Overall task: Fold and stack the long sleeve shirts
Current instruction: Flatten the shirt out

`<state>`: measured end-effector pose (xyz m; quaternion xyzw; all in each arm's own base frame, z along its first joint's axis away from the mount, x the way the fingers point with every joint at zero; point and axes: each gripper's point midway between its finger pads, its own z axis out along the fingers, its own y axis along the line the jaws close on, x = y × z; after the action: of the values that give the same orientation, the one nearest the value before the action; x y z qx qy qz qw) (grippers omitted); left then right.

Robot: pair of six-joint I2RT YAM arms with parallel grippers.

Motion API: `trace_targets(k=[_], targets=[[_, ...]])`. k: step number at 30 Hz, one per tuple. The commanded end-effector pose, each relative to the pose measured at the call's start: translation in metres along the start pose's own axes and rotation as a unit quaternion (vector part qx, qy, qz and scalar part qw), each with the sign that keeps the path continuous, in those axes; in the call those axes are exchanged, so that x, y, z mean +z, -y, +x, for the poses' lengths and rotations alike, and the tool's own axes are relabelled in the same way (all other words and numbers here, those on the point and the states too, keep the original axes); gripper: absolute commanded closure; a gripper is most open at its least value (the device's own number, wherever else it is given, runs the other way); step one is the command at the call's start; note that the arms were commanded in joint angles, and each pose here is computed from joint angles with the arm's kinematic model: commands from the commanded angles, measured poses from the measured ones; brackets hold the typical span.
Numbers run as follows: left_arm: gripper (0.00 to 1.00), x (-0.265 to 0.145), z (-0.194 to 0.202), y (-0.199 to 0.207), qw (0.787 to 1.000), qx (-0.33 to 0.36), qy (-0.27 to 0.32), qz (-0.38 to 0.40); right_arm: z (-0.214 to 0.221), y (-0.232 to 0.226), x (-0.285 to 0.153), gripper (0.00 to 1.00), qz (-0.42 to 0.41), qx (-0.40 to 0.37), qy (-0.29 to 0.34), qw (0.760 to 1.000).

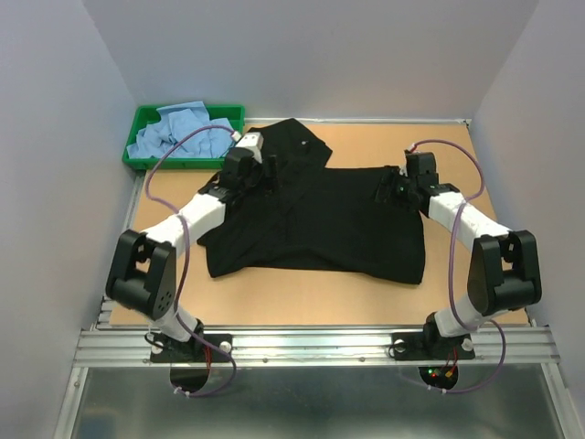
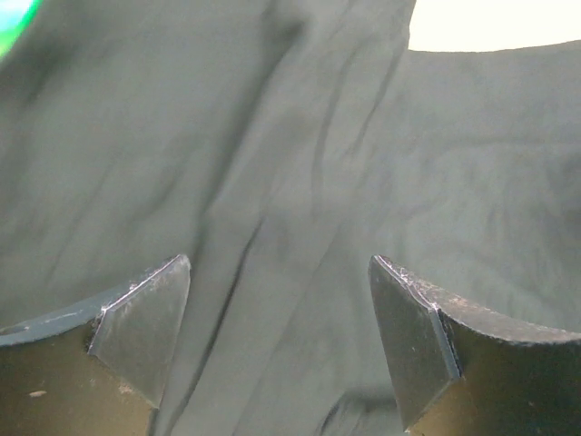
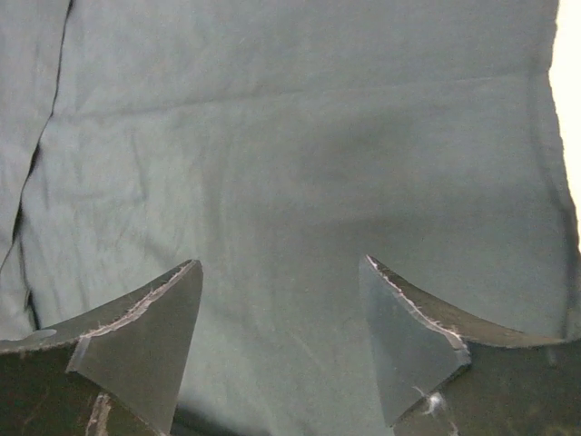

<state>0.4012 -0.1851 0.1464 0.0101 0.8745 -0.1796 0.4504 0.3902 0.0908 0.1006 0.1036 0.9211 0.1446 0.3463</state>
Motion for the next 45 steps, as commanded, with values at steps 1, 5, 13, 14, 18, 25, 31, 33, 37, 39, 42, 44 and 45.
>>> trace_targets(k=[1,5,13,14,18,25,31,33,37,39,42,44,45], targets=[[0.12,0.025,-0.043,0.035,0.996,0.070,0.054,0.000,-0.013,-0.002,-0.022,0.24,-0.002,0.015,0.048,0.999],[0.15,0.068,-0.053,0.058,0.993,0.105,0.058,-0.019,-0.003,-0.003,-0.037,0.20,-0.011,0.027,0.055,0.998],[0.20,0.127,-0.046,0.092,0.989,0.137,0.054,-0.023,0.020,-0.005,-0.053,0.13,-0.034,0.056,0.046,0.997],[0.20,0.135,-0.046,0.098,0.988,0.139,0.056,-0.024,0.024,-0.006,-0.053,0.13,-0.037,0.055,0.041,0.997],[0.20,0.152,-0.046,0.105,0.990,0.123,0.068,-0.032,0.029,-0.007,-0.059,0.13,-0.044,0.058,0.042,0.996],[0.21,0.174,-0.049,0.092,0.990,0.039,0.102,-0.093,0.034,-0.010,-0.064,0.13,-0.056,0.067,0.037,0.995],[0.27,0.186,-0.050,0.078,0.982,-0.025,0.115,-0.146,0.039,-0.009,-0.071,0.13,-0.059,0.068,0.041,0.995],[0.27,0.192,-0.048,0.073,0.981,-0.034,0.110,-0.157,0.041,-0.009,-0.073,0.13,-0.061,0.068,0.041,0.995],[0.27,0.202,-0.043,0.062,0.976,-0.062,0.105,-0.181,0.044,-0.011,-0.076,0.13,-0.068,0.069,0.040,0.995],[0.28,0.205,-0.041,0.057,0.975,-0.069,0.098,-0.185,0.045,-0.011,-0.079,0.13,-0.071,0.068,0.041,0.994],[0.31,0.210,-0.039,0.046,0.973,-0.087,0.086,-0.196,0.048,-0.010,-0.080,0.13,-0.072,0.066,0.042,0.994],[0.38,0.215,-0.035,0.045,0.974,-0.100,0.075,-0.191,0.048,-0.010,-0.080,0.13,-0.073,0.066,0.041,0.994],[0.39,0.215,-0.030,0.041,0.973,-0.103,0.066,-0.194,0.049,-0.010,-0.080,0.13,-0.073,0.065,0.041,0.994]])
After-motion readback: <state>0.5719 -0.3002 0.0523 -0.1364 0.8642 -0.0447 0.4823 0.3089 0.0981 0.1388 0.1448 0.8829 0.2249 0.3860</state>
